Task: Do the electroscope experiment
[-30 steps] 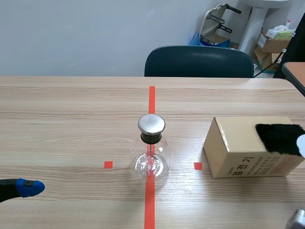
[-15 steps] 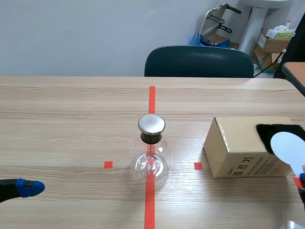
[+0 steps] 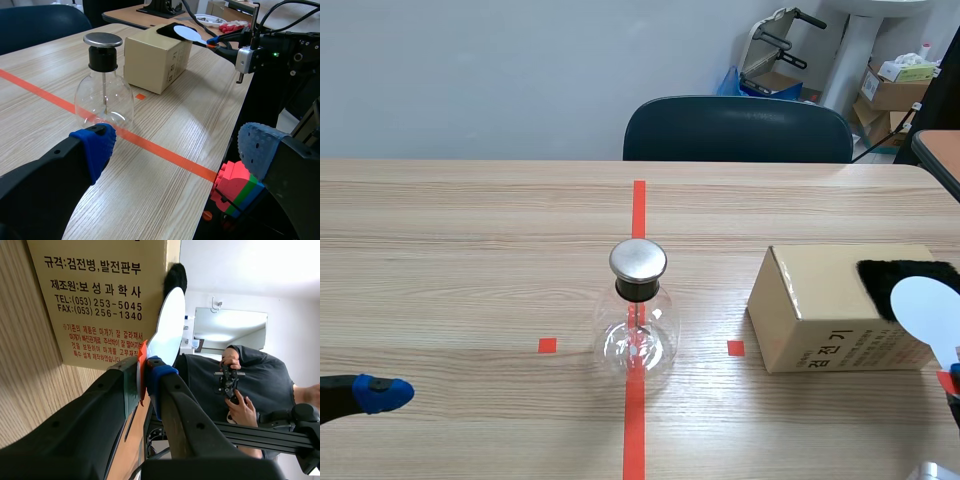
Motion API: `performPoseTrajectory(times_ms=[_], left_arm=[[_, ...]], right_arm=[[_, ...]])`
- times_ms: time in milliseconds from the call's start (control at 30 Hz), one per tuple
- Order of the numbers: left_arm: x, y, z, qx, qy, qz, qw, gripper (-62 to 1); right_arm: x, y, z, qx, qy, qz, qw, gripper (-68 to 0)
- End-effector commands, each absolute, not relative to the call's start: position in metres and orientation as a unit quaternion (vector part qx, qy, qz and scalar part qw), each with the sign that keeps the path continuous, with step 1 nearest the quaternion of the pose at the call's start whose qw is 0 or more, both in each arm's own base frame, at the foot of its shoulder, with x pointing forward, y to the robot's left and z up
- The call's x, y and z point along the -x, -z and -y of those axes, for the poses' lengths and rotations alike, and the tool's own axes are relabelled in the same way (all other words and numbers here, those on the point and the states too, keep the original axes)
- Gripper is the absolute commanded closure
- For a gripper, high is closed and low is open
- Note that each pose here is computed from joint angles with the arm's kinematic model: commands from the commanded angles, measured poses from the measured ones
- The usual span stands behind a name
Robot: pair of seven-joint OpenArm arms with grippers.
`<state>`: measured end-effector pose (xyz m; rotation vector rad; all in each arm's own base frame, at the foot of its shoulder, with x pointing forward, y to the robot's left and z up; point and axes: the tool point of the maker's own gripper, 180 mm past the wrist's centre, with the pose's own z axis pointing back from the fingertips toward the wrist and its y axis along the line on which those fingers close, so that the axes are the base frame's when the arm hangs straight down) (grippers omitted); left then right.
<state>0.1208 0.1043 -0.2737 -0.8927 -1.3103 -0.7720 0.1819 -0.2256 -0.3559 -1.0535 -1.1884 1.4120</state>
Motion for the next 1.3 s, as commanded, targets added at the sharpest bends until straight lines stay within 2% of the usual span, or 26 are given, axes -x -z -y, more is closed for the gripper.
performPoseTrajectory(times_ms=[0,467,700,1000,1167,1267], left_arm=[[-0.124,0.265,-0.1,0.397,0.331,0.586,0.624,-52.5],[-0.125,0.267,-0.098,0.394,0.328,0.588,0.625,-52.4],[-0.127,0.265,-0.098,0.391,0.328,0.593,0.622,-38.3],[-0.15,0.258,-0.096,0.359,0.32,0.633,0.607,-16.6],[-0.173,0.265,-0.085,0.333,0.33,0.635,0.614,-11.5],[-0.189,0.271,-0.076,0.317,0.334,0.632,0.623,-11.5]], right_arm=[[-0.188,0.342,0.228,0.458,-0.577,0.497,0.459,-1.5],[-0.188,0.342,0.228,0.458,-0.577,0.496,0.459,-1.5],[-0.188,0.342,0.228,0.459,-0.577,0.496,0.459,-1.5],[-0.188,0.341,0.229,0.461,-0.575,0.495,0.461,-1.5],[-0.19,0.339,0.231,0.463,-0.572,0.497,0.46,-1.5],[-0.196,0.325,0.232,0.476,-0.556,0.508,0.453,-1.5]])
